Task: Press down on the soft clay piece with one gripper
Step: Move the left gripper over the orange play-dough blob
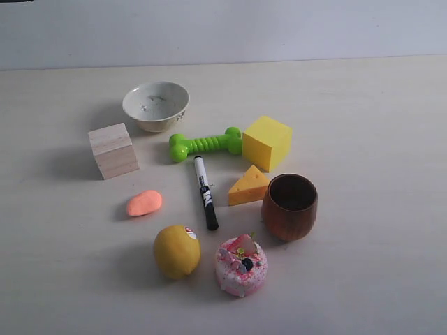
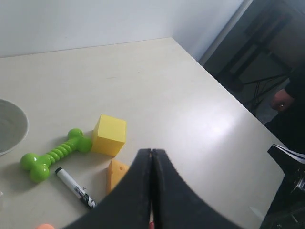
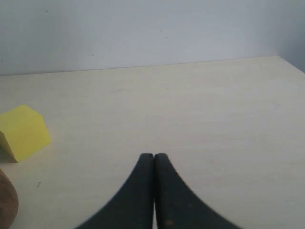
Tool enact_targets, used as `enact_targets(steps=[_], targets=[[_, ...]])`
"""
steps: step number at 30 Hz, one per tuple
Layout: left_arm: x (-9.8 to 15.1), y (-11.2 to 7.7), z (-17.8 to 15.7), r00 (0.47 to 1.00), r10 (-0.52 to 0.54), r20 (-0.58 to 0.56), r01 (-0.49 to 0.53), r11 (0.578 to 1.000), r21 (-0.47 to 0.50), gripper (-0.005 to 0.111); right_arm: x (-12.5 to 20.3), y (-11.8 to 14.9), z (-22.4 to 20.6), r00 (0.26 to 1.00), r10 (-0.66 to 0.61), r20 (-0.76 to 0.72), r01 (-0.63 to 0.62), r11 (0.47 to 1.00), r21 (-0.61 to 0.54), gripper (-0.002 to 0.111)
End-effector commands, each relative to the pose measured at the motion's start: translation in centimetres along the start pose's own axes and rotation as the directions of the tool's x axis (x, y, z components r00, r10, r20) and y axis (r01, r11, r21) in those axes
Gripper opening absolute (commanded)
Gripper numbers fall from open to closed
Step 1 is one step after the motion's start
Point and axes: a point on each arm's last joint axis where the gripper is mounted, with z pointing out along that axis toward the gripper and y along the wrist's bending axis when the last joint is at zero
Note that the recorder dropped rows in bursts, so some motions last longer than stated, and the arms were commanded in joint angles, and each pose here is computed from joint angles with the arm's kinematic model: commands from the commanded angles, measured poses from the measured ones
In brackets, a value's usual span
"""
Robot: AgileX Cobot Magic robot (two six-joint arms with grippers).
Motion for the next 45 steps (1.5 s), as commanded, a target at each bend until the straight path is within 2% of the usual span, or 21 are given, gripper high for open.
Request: enact_targets(steps=[1, 5, 8, 12, 13, 15, 19, 22, 23, 25, 29, 34, 38, 40, 43, 45], targets=[[-0.3, -0.1, 0.1, 1.000, 0.005, 0.011, -0.005, 1.000, 0.006, 0.000, 0.1, 0.0, 0.0, 1.000, -0.007, 0.006, 0.007, 1.000, 0.000, 0.000], [-0.2, -0.2, 0.1, 1.000, 0.001, 0.007, -0.001, 1.000, 0.015, 0.000, 0.1, 0.0, 0.0, 1.000, -0.007, 0.006, 0.007, 1.000, 0.000, 0.000], [0.0, 0.0, 0.1, 1.000, 0.005, -0.024, -0.006, 1.000, -0.010, 0.000, 0.1, 0.0, 0.0, 1.000, -0.007, 0.006, 0.007, 1.000, 0.000, 0.000], [-0.1, -0.3, 0.7, 1.000, 0.017, -0.002, -0.017, 0.999, -0.032, 0.000, 0.1, 0.0, 0.0, 1.000, -0.007, 0.006, 0.007, 1.000, 0.000, 0.000], [-0.2, -0.7, 1.2, 0.999, 0.037, 0.011, -0.036, 0.998, -0.049, 0.000, 0.1, 0.0, 0.0, 1.000, -0.007, 0.006, 0.007, 1.000, 0.000, 0.000], [0.5, -0.6, 2.2, 0.999, -0.030, -0.045, 0.022, 0.986, -0.164, 0.000, 0.1, 0.0, 0.0, 1.000, -0.007, 0.006, 0.007, 1.000, 0.000, 0.000], [1.6, -0.8, 4.5, 0.979, -0.102, -0.174, 0.058, 0.969, -0.242, 0.000, 0.1, 0.0, 0.0, 1.000, -0.007, 0.006, 0.007, 1.000, 0.000, 0.000], [1.1, -1.0, 7.0, 0.936, -0.143, -0.321, 0.005, 0.919, -0.395, 0.000, 0.1, 0.0, 0.0, 1.000, -0.007, 0.006, 0.007, 1.000, 0.000, 0.000], [0.6, -0.5, 8.1, 0.904, -0.202, -0.378, -0.003, 0.880, -0.475, 0.000, 0.1, 0.0, 0.0, 1.000, -0.007, 0.006, 0.007, 1.000, 0.000, 0.000], [0.5, 0.3, 10.0, 0.848, -0.277, -0.452, -0.007, 0.846, -0.533, 0.000, 0.1, 0.0, 0.0, 1.000, -0.007, 0.006, 0.007, 1.000, 0.000, 0.000], [1.8, 2.4, 14.1, 0.767, -0.369, -0.525, -0.006, 0.814, -0.581, 0.000, 0.1, 0.0, 0.0, 1.000, -0.007, 0.006, 0.007, 1.000, 0.000, 0.000], [3.7, 4.3, 17.0, 0.723, -0.394, -0.568, -0.026, 0.806, -0.592, 0.000, 0.1, 0.0, 0.0, 1.000, -0.007, 0.006, 0.007, 1.000, 0.000, 0.000], [4.8, 4.8, 19.0, 0.707, -0.399, -0.584, -0.036, 0.804, -0.593, 0.000, 0.1, 0.0, 0.0, 1.000, -0.007, 0.006, 0.007, 1.000, 0.000, 0.000], [5.4, 5.1, 19.9, 0.692, -0.451, -0.564, -0.011, 0.775, -0.632, 0.000, 0.1, 0.0, 0.0, 1.000, -0.007, 0.006, 0.007, 1.000, 0.000, 0.000], [6.4, 5.7, 20.9, 0.668, -0.547, -0.505, 0.045, 0.707, -0.706, 0.000, 0.1, 0.0, 0.0, 1.000, -0.007, 0.006, 0.007, 1.000, 0.000, 0.000], [7.2, 6.1, 21.4, 0.646, -0.583, -0.493, 0.056, 0.681, -0.731, 0.000, 0.1, 0.0, 0.0, 1.000, -0.007, 0.006, 0.007, 1.000, 0.000, 0.000]])
